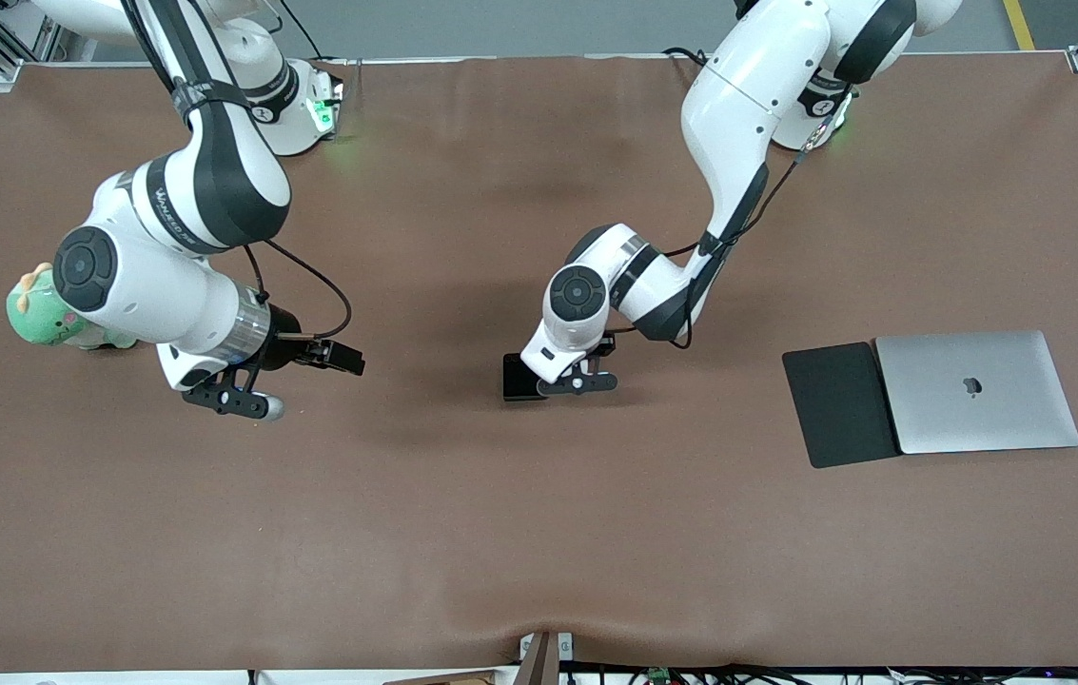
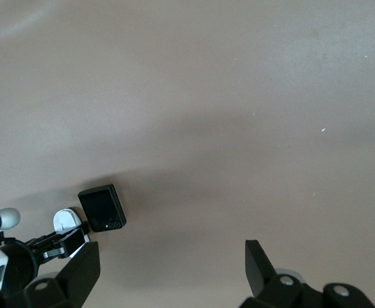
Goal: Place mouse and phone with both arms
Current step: 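Lift the mouse toward the pad while the right gripper grasps the phone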
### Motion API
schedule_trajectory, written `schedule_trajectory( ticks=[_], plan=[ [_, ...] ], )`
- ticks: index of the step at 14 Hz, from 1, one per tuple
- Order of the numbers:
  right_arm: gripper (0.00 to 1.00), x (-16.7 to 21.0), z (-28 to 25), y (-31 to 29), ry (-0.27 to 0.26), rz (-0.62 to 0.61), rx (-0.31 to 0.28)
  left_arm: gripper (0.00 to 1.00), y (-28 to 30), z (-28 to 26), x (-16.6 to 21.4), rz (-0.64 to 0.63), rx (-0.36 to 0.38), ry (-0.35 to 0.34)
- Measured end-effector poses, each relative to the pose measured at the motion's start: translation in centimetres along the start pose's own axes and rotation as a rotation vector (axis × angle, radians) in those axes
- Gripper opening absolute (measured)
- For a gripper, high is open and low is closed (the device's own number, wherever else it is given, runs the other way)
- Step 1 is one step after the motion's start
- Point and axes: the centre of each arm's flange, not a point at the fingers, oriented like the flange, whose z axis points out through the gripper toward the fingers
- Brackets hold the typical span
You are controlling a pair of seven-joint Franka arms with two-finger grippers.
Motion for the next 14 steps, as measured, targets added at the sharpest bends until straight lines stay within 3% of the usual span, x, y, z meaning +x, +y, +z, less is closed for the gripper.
schedule_trajectory(
  ticks=[4,6,8,11,14],
  plan=[
    [1.0,-1.6,1.6,-0.3,0.072,-0.044,0.021,0.61,-1.8,-3.8,3.0,-0.044,-0.024,0.041],
    [1.0,-3.1,2.6,-1.6,0.071,-0.073,0.02,0.61,-4.1,-7.5,4.8,-0.069,-0.024,0.047],
    [1.0,-3.8,3.0,-2.4,0.047,-0.09,0.011,0.61,-6.9,-11.3,6.6,-0.082,-0.027,0.058],
    [1.0,-4.2,5.1,-5.3,-0.045,-0.125,-0.034,0.61,-11.6,-16.1,8.9,-0.057,-0.022,0.064],
    [1.0,-2.8,9.3,-9.3,-0.066,-0.161,-0.073,0.61,-16.9,-19.1,10.9,-0.034,-0.005,0.047]
  ],
)
